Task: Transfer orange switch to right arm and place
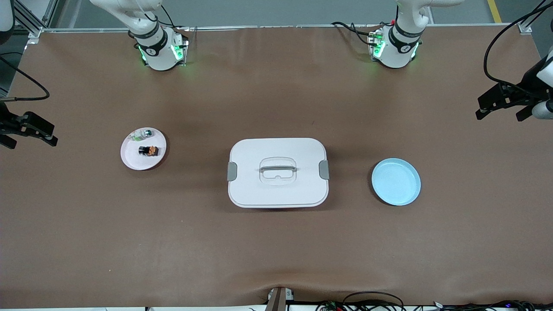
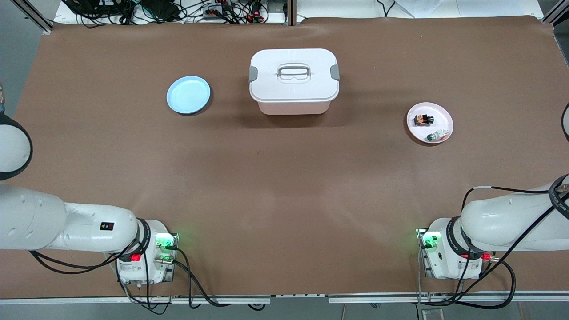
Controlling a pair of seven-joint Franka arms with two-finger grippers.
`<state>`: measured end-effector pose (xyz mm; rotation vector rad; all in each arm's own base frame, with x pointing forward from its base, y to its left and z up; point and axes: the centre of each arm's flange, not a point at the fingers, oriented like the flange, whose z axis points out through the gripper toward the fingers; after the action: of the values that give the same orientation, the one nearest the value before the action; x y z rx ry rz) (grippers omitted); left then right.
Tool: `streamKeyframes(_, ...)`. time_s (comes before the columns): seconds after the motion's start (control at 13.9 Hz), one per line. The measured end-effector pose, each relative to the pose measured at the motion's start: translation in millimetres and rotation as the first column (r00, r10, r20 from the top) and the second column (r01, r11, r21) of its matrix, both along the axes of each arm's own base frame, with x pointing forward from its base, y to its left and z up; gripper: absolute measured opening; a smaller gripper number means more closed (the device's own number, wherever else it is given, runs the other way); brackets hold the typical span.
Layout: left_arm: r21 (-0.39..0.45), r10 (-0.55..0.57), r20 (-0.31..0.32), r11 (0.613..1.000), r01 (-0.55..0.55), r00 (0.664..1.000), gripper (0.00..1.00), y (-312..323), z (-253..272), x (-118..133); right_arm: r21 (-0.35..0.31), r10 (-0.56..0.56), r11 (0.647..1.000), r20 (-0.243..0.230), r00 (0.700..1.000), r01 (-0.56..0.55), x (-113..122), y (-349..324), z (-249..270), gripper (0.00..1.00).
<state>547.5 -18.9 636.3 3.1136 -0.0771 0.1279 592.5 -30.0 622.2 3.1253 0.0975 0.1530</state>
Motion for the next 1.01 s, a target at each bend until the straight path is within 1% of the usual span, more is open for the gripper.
streamKeyframes(0.07, 0.0, 0.003, 0.0, 1.0, -0.003, 1.0, 1.0, 0, 0, 0, 0.001, -0.002, 1.0, -0.015, 1.0, 0.002, -2, -1, -1, 1.0)
streamKeyframes(0.22, -0.001, 0.01, 0.0, 1.0, -0.01, 1.0, 1.0, 0, 0, 0, 0.001, -0.015, 1.0, -0.022, 1.0, 0.015, -3, -8, -1, 1.0)
streamKeyframes(1.01, -0.001, 0.012, -0.001, 1.0, -0.012, 1.0, 1.0, 0, 0, 0, 0.002, -0.018, 1.0, -0.015, 1.0, 0.018, -4, -10, 6, 1.0)
